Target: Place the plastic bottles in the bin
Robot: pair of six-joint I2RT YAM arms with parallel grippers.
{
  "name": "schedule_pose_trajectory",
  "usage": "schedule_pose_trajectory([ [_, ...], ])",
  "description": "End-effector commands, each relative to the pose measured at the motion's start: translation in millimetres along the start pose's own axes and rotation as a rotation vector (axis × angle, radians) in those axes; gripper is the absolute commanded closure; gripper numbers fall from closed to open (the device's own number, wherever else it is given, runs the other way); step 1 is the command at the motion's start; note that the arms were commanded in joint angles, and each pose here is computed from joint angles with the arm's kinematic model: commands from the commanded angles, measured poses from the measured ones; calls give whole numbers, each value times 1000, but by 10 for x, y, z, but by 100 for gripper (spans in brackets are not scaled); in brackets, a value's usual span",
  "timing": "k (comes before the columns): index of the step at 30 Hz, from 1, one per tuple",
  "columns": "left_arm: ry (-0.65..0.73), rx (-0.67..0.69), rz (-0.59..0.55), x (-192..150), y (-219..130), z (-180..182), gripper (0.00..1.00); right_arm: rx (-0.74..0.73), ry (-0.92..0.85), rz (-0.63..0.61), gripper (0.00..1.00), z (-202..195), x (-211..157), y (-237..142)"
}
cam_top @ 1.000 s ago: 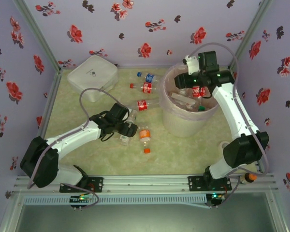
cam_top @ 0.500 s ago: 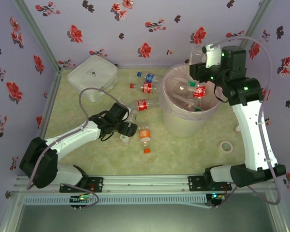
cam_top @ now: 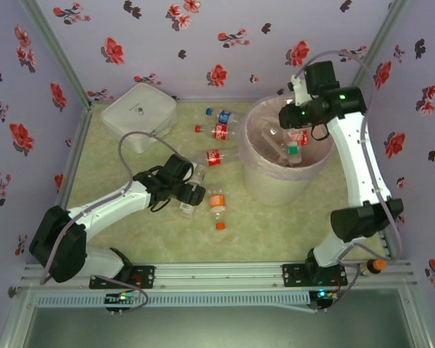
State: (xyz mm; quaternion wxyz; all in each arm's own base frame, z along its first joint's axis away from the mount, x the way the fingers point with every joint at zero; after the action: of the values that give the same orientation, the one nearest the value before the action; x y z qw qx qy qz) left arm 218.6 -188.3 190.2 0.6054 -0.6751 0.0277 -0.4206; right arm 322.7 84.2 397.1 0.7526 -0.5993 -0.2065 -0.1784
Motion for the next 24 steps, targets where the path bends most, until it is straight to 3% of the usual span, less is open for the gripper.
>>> schedule_pose_trajectory([
  [1,16,-5,13,1,-34,-17,3,6,46,72,32,-1,-39,52],
  [5,24,-19,18,-9,-26,-28,1,0,60,4,20,9,20,-84],
  [9,25,-21,30,-38,-1,-32,0,2,66,-115,18,27,61,-391],
  [14,17,-21,45,-84,45,-40,0,9,75,-164,27,28,84,-438],
  [21,8,-27,57,-152,99,-82,0,37,103,-51,50,9,19,74],
  [24,12,-34,62,-167,112,-121,0,74,122,-40,53,22,-5,173],
])
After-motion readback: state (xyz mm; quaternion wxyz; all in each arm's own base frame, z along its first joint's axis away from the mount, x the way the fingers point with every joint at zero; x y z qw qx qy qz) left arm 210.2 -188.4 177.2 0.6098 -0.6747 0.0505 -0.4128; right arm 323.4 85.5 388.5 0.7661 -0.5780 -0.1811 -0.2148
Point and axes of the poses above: each hand's point on the last joint's axis, 136 mm out from that joint toward the fingers, its own y axis out along the fingers, its own z axis along the line the jaws close on, x = y × z, the point moved 10 cm from there along -y, back along the fingers, and after that the axes turned 11 degrees about y, right-handed, at the moved point
